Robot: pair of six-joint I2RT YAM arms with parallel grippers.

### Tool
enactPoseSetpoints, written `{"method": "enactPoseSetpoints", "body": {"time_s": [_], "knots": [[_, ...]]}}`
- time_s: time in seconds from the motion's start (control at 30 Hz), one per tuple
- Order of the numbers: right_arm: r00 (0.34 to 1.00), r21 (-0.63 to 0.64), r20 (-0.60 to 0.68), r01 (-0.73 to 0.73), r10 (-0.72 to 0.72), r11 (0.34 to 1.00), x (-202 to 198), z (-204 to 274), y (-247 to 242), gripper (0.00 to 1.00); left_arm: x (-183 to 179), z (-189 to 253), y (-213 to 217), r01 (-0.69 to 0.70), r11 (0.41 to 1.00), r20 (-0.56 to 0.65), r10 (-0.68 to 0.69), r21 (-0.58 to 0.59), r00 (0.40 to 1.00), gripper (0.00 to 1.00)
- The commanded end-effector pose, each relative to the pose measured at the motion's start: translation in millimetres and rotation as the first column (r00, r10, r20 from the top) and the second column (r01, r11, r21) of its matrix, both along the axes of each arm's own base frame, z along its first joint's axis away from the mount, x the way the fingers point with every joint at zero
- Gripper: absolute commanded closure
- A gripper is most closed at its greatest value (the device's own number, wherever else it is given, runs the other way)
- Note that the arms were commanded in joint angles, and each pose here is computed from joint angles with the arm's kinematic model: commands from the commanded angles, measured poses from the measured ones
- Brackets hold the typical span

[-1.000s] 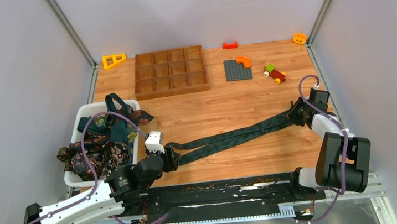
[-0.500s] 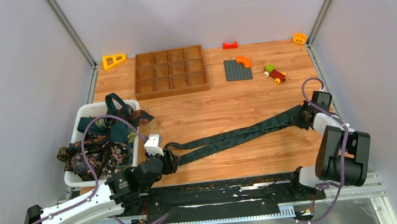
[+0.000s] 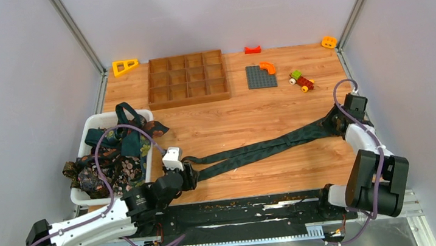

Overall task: Roll the ties
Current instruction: Flatten out the tie at the center of the board.

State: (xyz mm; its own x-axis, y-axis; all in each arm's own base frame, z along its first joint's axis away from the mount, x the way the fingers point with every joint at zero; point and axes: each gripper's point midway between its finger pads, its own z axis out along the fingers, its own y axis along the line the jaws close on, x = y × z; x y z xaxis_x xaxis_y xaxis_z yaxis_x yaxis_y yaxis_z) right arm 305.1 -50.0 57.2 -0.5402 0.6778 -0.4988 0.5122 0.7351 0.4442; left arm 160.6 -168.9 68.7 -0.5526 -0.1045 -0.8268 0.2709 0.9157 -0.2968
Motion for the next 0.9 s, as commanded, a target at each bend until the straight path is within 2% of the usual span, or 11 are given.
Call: {"method": "enactPoseSetpoints", "body": {"time_s": [0.0,0.3,0.43,0.67,0.87], "knots": [[0.998,-0.003,0.018,-0.052,0.052,0.999,18,17,7,0.86,11,21,-17,0.003,0.998,0.057,0.000,-0.059,0.998,0.41],[0.986,0.023,-0.166,-0.031,0.035,0.999,24,-38,-3,0.87,14,10,-35,0.036,0.998,0.045,-0.034,-0.044,0.998,0.41],[0.978,0.019,-0.208,0.009,-0.005,1.000,28,-54,-14,0.89,17,7,-45,0.055,0.997,0.052,-0.052,-0.045,0.997,0.41],[0.961,-0.056,-0.247,0.115,-0.126,0.992,16,-59,-47,0.90,22,-3,-70,0.114,0.993,0.056,-0.112,-0.038,0.992,0.40],[0.933,-0.100,-0.248,0.241,-0.259,0.965,-5,-52,-80,0.90,34,-11,-94,0.170,0.985,0.086,-0.171,0.018,0.982,0.40]]}}
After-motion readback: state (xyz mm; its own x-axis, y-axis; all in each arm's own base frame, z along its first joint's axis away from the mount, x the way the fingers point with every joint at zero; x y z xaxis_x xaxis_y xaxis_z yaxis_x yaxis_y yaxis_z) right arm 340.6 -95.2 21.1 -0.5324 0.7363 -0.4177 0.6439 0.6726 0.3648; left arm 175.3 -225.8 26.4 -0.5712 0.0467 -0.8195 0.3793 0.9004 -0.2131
